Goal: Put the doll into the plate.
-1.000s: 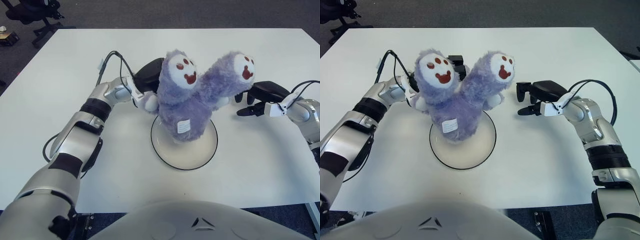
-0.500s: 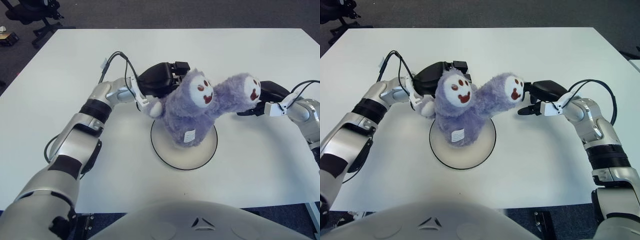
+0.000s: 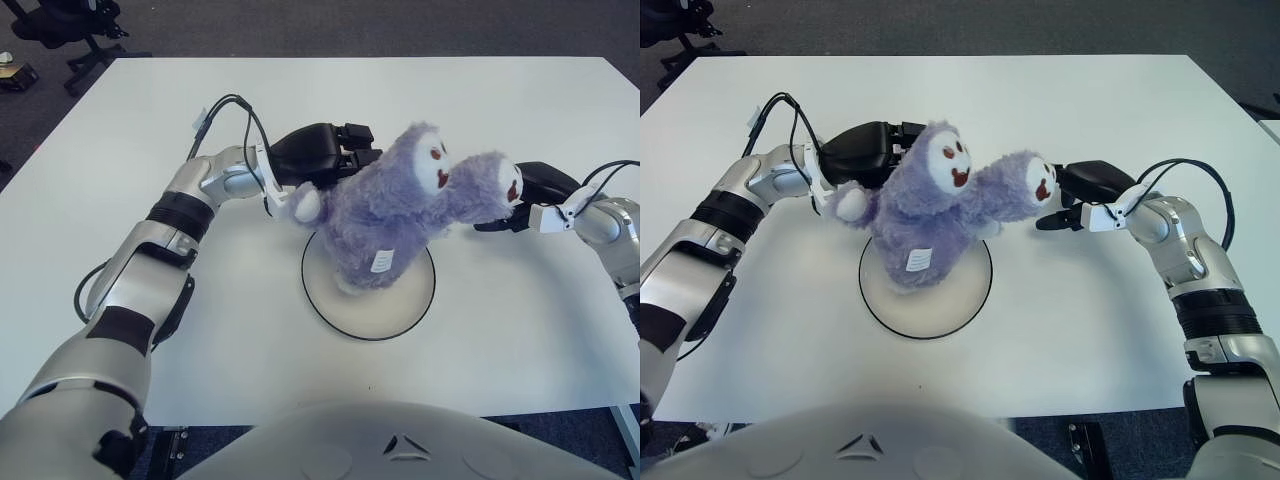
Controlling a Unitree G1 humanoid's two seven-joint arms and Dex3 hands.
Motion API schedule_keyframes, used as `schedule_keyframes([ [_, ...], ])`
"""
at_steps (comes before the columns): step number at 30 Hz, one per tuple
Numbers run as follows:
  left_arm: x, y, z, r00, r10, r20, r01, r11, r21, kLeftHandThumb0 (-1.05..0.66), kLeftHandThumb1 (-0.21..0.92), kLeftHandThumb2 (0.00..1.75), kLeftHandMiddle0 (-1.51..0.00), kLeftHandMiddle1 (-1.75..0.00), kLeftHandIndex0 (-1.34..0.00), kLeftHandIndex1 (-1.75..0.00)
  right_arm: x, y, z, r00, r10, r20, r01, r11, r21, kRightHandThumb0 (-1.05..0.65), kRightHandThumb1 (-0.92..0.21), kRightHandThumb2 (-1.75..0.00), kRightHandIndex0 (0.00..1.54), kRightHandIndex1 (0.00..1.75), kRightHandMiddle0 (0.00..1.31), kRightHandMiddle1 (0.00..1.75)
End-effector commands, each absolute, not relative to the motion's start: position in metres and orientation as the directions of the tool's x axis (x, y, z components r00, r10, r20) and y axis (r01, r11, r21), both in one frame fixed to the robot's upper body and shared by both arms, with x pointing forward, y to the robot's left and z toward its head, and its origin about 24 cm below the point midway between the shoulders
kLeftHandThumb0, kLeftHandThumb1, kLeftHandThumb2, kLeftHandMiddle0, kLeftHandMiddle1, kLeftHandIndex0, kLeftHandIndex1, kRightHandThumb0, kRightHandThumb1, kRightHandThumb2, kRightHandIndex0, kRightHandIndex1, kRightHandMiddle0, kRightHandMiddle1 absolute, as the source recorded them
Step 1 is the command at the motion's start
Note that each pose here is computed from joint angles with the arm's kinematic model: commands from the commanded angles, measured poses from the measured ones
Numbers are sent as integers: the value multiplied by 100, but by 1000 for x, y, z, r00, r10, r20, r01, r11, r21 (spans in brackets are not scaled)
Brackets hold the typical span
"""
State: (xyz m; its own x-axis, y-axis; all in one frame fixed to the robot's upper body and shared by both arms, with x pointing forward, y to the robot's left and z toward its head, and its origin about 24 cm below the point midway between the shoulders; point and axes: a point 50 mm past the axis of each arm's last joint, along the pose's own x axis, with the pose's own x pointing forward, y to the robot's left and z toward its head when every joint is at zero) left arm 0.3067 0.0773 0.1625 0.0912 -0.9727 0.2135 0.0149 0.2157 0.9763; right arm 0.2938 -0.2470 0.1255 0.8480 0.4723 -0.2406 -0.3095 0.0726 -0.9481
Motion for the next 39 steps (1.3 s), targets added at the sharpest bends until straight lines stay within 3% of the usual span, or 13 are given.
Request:
schedule_keyframes([
  [1,308,78,169,76,-976,204,-2,204,979,-73,92,43,-70,-23,-48,-52,294,-251,124,848,460,-263,-331,73,-941,-35,-92,-41,74,99,31,162],
  [17,308,78,169,38,-992,117,43,119,992,-80,92,46,-66,-2,-46,-36,293,-250,124,847,459,-267,-335,71,-940,-35,-92,-41,74,96,31,162],
  [39,305,76,168,14,-992,128,115,129,985,-81,92,56,-59,0,-42,-24,293,-249,124,847,456,-272,-341,75,-937,-35,-92,-42,76,90,30,163],
])
